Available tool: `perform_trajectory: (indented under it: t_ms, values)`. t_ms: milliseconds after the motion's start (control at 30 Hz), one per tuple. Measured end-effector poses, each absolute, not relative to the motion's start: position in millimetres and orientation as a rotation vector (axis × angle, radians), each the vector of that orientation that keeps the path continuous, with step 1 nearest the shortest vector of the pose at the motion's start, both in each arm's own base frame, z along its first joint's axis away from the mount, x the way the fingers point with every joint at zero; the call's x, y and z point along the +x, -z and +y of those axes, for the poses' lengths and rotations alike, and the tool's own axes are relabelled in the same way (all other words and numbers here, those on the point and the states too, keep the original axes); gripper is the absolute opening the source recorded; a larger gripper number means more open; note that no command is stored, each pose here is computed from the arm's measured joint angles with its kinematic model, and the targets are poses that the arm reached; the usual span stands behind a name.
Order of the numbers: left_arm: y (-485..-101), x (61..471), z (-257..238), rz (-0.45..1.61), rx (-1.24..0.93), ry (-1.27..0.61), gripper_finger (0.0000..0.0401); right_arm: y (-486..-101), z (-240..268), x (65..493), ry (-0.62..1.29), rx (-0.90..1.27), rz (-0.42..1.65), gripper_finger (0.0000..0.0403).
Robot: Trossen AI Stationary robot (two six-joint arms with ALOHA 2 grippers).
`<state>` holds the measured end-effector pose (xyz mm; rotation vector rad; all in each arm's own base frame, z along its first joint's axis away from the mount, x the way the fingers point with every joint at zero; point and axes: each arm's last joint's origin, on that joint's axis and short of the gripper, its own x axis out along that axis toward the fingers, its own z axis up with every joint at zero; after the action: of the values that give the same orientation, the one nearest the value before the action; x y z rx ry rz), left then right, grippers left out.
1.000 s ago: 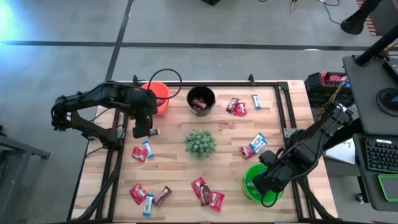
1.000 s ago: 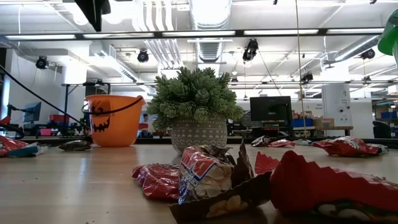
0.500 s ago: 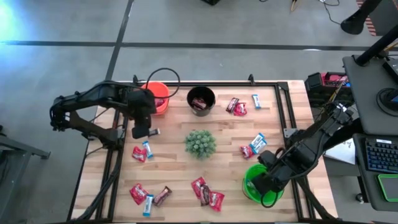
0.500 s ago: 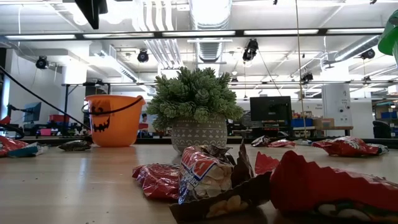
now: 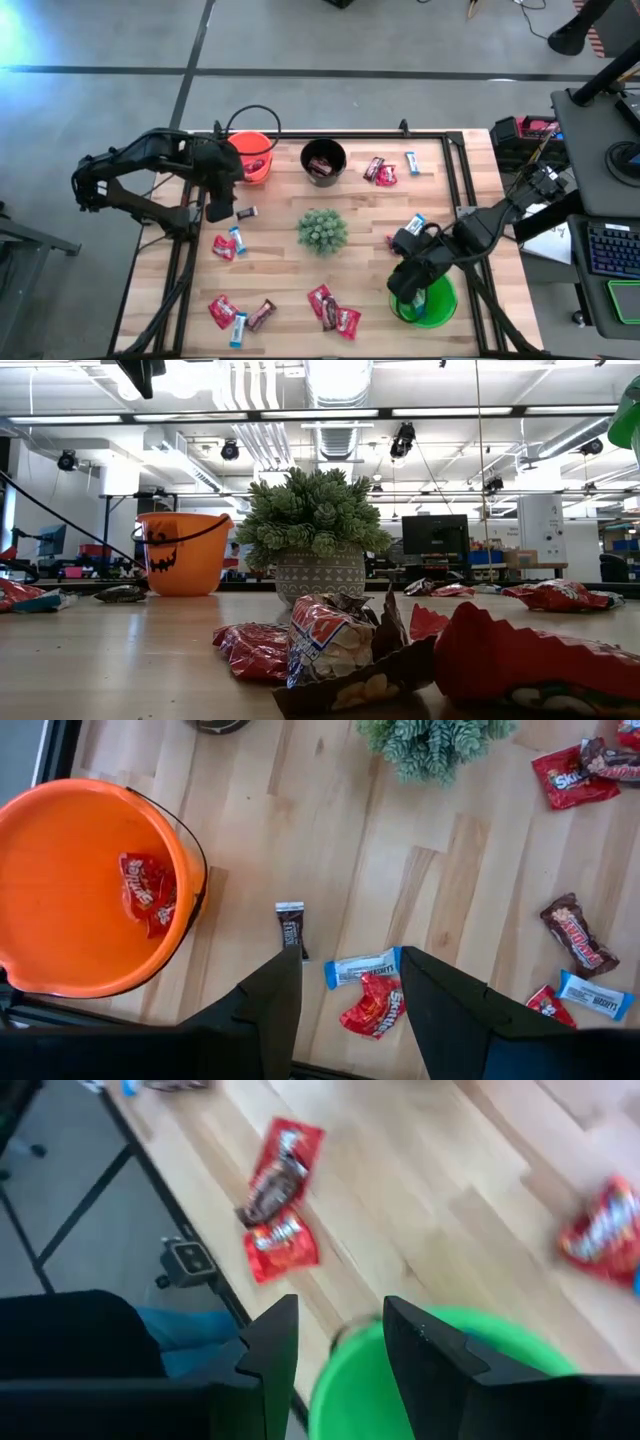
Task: Sort candy
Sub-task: Put the brown chocolate into the black bucket
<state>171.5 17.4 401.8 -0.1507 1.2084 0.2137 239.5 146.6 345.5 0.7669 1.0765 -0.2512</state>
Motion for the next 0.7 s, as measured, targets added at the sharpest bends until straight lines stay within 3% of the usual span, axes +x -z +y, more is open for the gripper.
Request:
perform_trajectory:
  t_ms: [367, 700]
  values:
    - [-401.9, 171.2, 17.6, 1.202, -0.189, -0.249, 0.0152, -335.8, 138.5, 272.6, 0.197, 0.701, 1.004, 0.0123]
    - [-401.4, 172.2, 18.5, 1.203, -0.176, -0.279, 0.0152, -283.4, 161.0, 327.7, 0.228, 0.7, 0.964, 0.0136]
